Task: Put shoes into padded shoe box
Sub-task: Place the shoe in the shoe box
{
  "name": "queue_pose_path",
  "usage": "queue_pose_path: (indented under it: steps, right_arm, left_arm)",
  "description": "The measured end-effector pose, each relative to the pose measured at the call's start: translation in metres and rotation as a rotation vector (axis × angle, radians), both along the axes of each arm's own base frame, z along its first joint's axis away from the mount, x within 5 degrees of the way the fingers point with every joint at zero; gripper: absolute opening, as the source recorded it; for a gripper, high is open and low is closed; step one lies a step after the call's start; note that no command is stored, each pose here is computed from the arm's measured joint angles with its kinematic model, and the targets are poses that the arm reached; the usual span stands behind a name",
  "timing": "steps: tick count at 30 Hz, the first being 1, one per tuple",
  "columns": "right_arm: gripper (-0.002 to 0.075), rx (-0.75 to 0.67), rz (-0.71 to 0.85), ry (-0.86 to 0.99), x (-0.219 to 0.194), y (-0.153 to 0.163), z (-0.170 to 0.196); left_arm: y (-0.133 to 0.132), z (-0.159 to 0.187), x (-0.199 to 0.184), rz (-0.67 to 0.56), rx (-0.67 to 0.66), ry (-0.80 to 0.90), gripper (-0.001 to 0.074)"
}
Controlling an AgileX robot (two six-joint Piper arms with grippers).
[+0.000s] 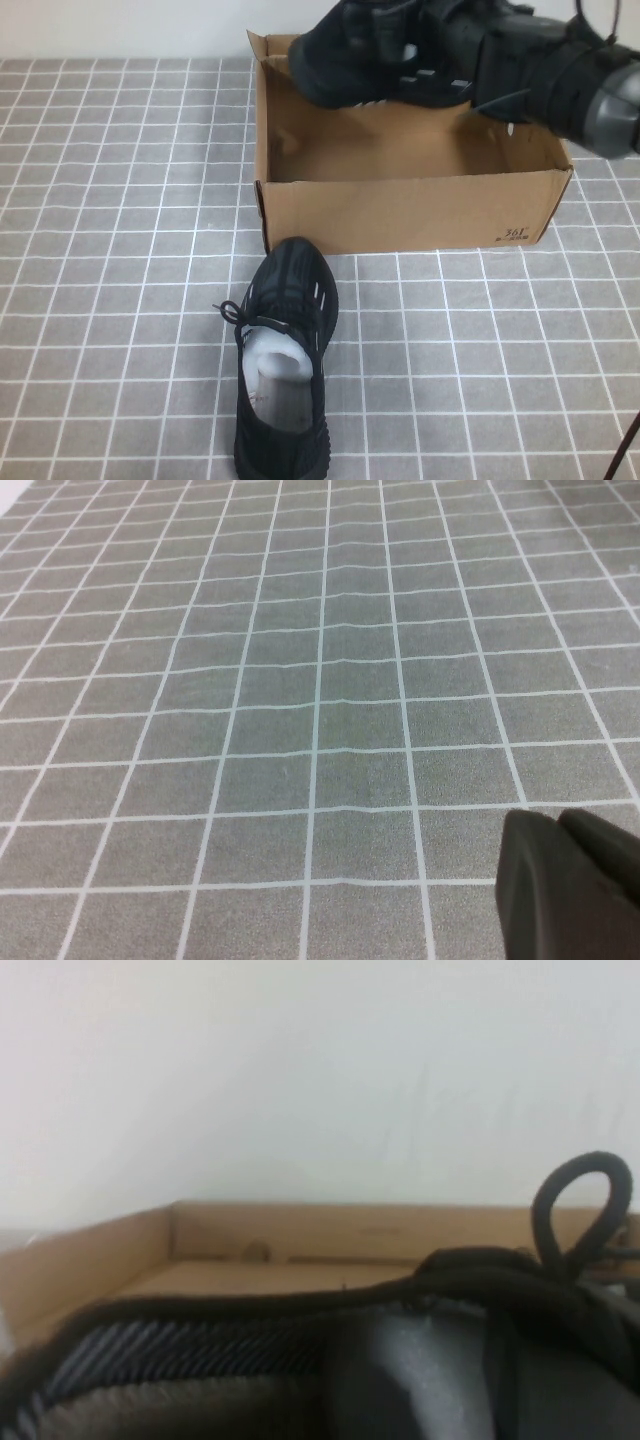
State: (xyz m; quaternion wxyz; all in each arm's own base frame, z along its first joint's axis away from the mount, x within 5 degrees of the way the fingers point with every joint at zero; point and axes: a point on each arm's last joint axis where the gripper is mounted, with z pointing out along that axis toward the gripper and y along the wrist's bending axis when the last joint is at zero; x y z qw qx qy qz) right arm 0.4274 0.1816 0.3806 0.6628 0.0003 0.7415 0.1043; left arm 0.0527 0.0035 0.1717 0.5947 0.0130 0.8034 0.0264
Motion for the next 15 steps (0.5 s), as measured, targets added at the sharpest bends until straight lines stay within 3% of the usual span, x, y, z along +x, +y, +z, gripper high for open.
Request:
queue_pose_path:
  steps: [4,10,15]
  right_arm:
    - [-0.0003,-0.093,0.004,-0.042,-0.009,-0.001,0.014]
    - [-0.0003,-0.451,-0.105,-0.032,-0.023,0.008,0.014]
    - [-0.0003,-0.449,-0.116,-0.030,-0.035,0.019,0.018]
  left_arm:
    - [0.000,0.000,0.000,0.000,0.000,0.000,-0.0006]
    - [0.000,0.000,0.000,0.000,0.000,0.000,-0.0006]
    - [0.000,0.000,0.000,0.000,0.000,0.000,-0.0006]
